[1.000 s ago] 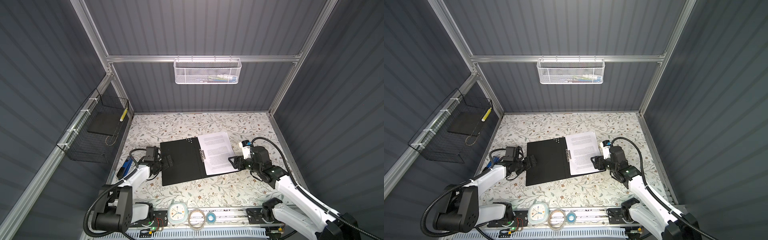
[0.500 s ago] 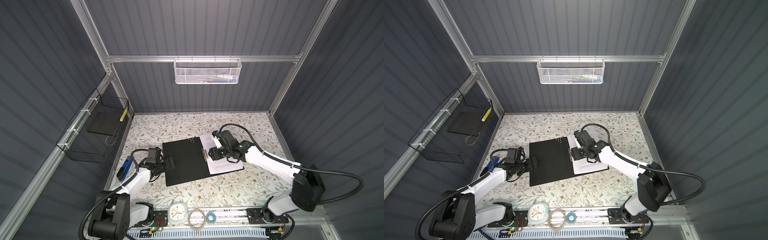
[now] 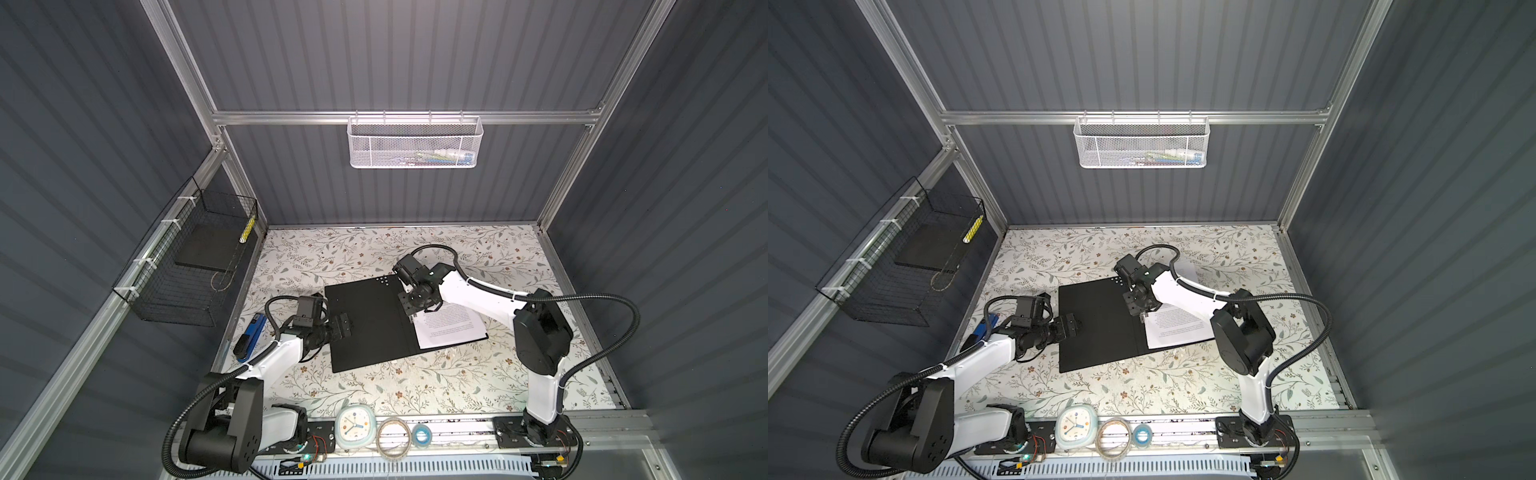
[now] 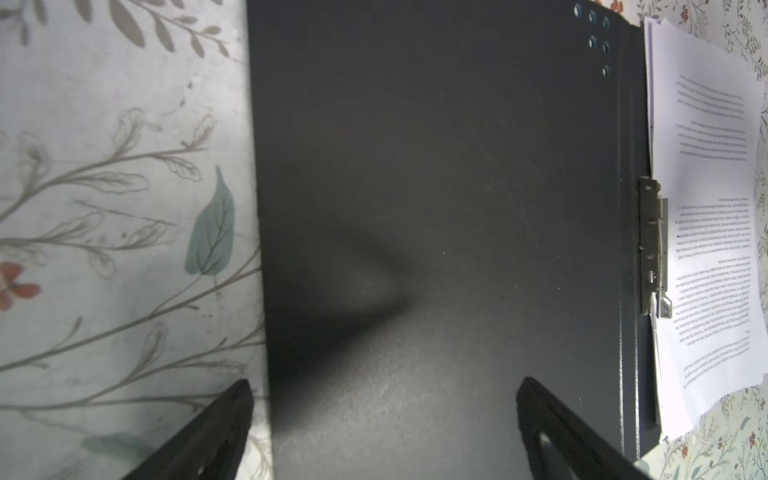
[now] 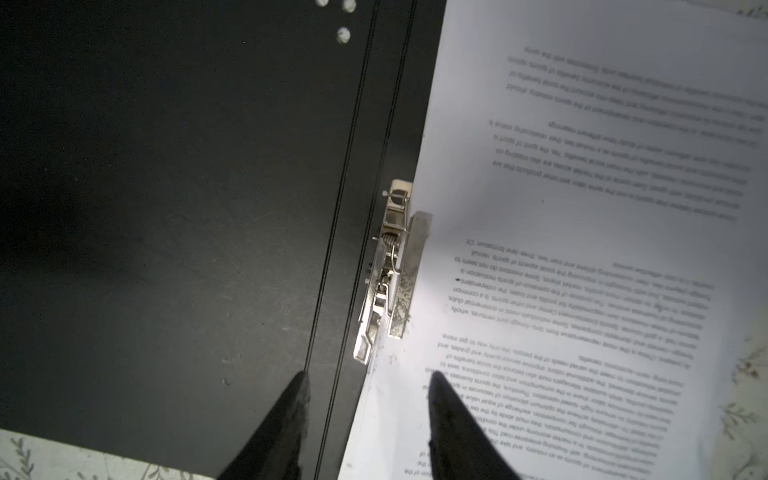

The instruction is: Put the files into the folder

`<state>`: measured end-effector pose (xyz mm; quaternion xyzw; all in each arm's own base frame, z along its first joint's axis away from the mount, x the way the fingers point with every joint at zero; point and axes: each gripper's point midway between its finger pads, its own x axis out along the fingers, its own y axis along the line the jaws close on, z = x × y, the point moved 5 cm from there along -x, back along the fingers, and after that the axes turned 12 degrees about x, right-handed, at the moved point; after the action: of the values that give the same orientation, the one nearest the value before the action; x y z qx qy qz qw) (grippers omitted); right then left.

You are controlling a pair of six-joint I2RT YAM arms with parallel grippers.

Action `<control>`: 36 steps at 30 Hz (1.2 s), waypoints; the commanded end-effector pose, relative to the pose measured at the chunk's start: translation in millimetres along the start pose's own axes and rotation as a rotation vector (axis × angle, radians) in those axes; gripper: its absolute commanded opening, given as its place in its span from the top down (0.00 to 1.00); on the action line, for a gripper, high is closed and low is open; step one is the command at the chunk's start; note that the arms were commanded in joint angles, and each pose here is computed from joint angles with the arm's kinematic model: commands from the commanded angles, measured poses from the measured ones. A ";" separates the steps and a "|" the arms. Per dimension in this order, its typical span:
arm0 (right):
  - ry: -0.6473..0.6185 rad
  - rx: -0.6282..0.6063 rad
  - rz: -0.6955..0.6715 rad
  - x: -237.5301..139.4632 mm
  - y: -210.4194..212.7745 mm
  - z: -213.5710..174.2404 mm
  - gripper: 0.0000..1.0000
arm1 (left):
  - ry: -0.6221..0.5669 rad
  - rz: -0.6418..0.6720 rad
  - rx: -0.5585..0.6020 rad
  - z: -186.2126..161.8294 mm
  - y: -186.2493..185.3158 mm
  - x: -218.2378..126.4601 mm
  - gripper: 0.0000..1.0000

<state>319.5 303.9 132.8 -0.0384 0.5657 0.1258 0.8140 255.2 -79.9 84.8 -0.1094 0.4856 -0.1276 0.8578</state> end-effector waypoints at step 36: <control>0.179 -0.090 -0.122 64.8 4.3 -6.9 0.70 | 0.057 -0.036 0.034 -4.4 -2.3 9.3 0.01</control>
<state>335.2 317.2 71.7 -0.1130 0.6256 0.0947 0.7661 260.6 -84.4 80.8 -0.1030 0.4872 -0.1459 0.8548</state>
